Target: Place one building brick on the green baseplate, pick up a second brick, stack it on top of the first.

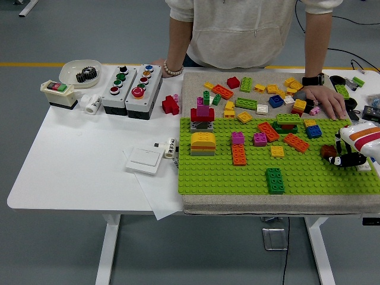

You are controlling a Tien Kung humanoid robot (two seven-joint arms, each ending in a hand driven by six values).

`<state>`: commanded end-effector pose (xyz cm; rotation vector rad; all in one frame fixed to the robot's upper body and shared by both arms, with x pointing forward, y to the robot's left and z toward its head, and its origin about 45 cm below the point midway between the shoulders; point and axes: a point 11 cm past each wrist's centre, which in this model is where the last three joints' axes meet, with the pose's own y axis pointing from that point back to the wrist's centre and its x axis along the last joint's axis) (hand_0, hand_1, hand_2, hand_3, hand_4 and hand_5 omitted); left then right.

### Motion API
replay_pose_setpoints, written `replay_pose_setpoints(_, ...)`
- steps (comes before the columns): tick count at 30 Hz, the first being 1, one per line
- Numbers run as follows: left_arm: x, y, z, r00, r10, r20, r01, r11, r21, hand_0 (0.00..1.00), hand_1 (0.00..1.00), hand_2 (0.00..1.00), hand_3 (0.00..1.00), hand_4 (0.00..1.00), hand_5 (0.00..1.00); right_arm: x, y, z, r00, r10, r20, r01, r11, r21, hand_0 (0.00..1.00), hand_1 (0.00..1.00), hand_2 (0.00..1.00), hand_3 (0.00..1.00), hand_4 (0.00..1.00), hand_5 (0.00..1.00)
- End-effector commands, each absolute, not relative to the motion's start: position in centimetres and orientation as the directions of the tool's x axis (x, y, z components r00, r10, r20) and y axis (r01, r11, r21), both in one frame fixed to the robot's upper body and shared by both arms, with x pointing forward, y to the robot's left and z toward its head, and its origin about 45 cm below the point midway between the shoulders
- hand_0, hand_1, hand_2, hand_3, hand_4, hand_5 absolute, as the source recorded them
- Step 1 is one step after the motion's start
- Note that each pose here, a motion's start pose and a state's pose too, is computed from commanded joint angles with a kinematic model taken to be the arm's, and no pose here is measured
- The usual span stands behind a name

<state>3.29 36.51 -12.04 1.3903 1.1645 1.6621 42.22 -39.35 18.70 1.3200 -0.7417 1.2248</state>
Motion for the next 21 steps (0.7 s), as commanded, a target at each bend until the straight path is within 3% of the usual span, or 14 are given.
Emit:
replay_pose_setpoints(7,3.4,36.5,-12.0,-0.213,0.901,0.379,0.047,-0.378,0.925,0.806,0.783,0.772,0.6,0.667,0.681,42.2,-39.7,19.1,0.287,0.244,0.926,-0.934,-0.144,0.328,0.152,0.171,0.295,0.414,0.797,0.668)
replay_pose_setpoints(8,3.4,36.5,-12.0,-0.213,0.901,0.379,0.047,-0.378,0.925,0.805,0.782,0.771,0.6,0.667,0.683,42.2,-39.7,19.1,0.292,0.246,0.924,-0.933,-0.141,0.332,0.161,0.173,0.301,0.457,0.995,0.662)
replay_pose_setpoints(19,3.4,36.5,-12.0,-0.214,0.901,0.378,0.047,-0.377,0.925,0.805,0.782,0.771,0.601,0.668,0.683,42.1,-40.3,19.3,0.297,0.273,0.915,-0.937,-0.1,0.334,0.175,0.192,0.311,0.499,0.998,0.688)
replay_pose_setpoints(20,3.3,36.5,-12.0,-0.214,0.901,0.378,0.047,-0.377,0.925,0.805,0.783,0.771,0.599,0.668,0.683,42.1,-40.3,19.4,0.295,0.271,0.916,-0.939,-0.095,0.33,0.186,0.202,0.317,0.576,0.998,0.738)
replay_pose_setpoints(21,3.3,36.5,-12.0,-0.214,0.901,0.378,0.047,-0.377,0.925,0.805,0.783,0.771,0.599,0.668,0.683,42.1,-40.4,19.5,0.291,0.268,0.918,-0.941,-0.091,0.325,0.186,0.202,0.317,0.576,0.998,0.738)
